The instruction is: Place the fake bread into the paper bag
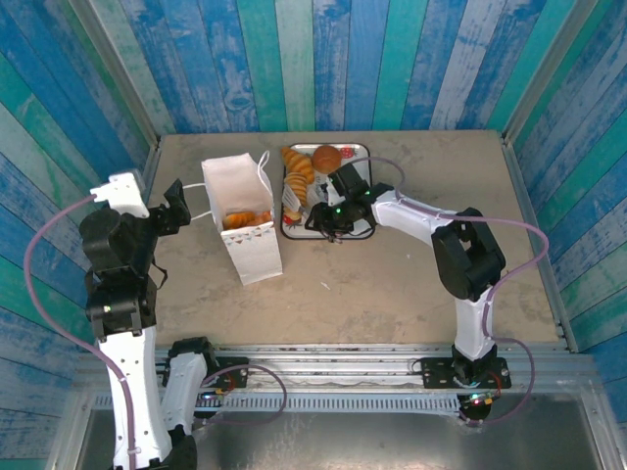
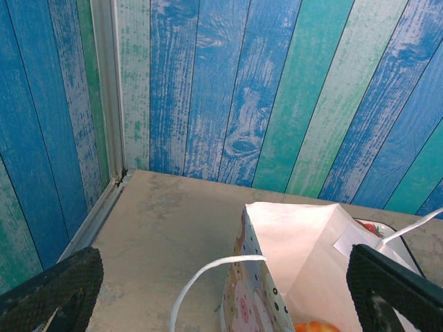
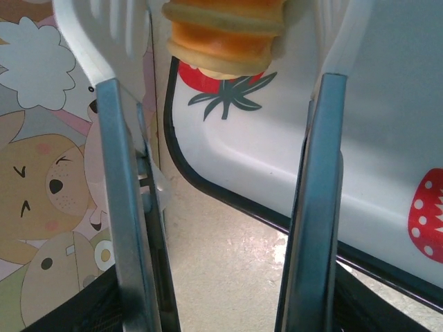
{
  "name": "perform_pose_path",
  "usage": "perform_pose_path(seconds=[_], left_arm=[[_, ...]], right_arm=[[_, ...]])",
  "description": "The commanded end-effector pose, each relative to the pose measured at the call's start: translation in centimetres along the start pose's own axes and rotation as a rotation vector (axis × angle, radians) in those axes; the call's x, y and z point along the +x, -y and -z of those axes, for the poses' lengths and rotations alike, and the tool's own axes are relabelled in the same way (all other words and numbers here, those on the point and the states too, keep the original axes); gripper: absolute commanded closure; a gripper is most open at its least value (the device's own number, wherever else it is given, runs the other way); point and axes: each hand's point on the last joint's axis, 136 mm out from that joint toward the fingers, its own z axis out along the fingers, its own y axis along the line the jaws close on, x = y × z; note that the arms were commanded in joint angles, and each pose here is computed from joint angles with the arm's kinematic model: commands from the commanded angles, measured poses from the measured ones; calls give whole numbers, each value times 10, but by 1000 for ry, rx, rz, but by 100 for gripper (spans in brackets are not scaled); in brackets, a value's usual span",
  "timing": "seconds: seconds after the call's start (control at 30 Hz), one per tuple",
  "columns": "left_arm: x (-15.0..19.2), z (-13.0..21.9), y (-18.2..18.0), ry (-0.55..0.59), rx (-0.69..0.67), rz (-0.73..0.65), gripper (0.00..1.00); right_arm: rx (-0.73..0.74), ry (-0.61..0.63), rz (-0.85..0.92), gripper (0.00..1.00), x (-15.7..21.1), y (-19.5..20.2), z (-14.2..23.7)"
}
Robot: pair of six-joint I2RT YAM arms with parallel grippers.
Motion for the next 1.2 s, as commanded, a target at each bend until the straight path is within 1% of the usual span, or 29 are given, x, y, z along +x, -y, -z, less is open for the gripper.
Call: perform_pose_path(seconds=[0.0, 0.13, 0.2, 0.27, 0.5, 0.63, 0.77, 0.97, 1.17], left_arm=[[-1, -1, -2, 10, -9, -5, 6], [-2, 0, -2, 12, -7, -7, 6], [-2, 0, -2, 12, -9, -7, 6], [0, -1, -2, 8, -9, -8, 6], [1, -1, -2, 8, -5, 2, 6], [1, 0, -1, 10, -3, 4, 6], [1, 1, -1, 13, -3, 0, 6], [4, -3, -4, -15, -18, -18, 6], [-4, -14, 8, -37, 51, 18, 6]], right_arm=[[17, -11, 42, 47, -1, -4, -3], [24, -22, 37, 57, 3, -2, -5], [23, -11, 38, 61, 1, -4, 0], [25, 9, 41, 66, 0, -7, 8], [29, 79, 53, 75, -5, -15, 38], [39, 108, 57, 77, -3, -16, 52], [40, 159, 64, 78, -4, -21, 74], [27, 260, 93, 79, -7, -35, 121], [-12, 361, 132, 79, -8, -55, 172]])
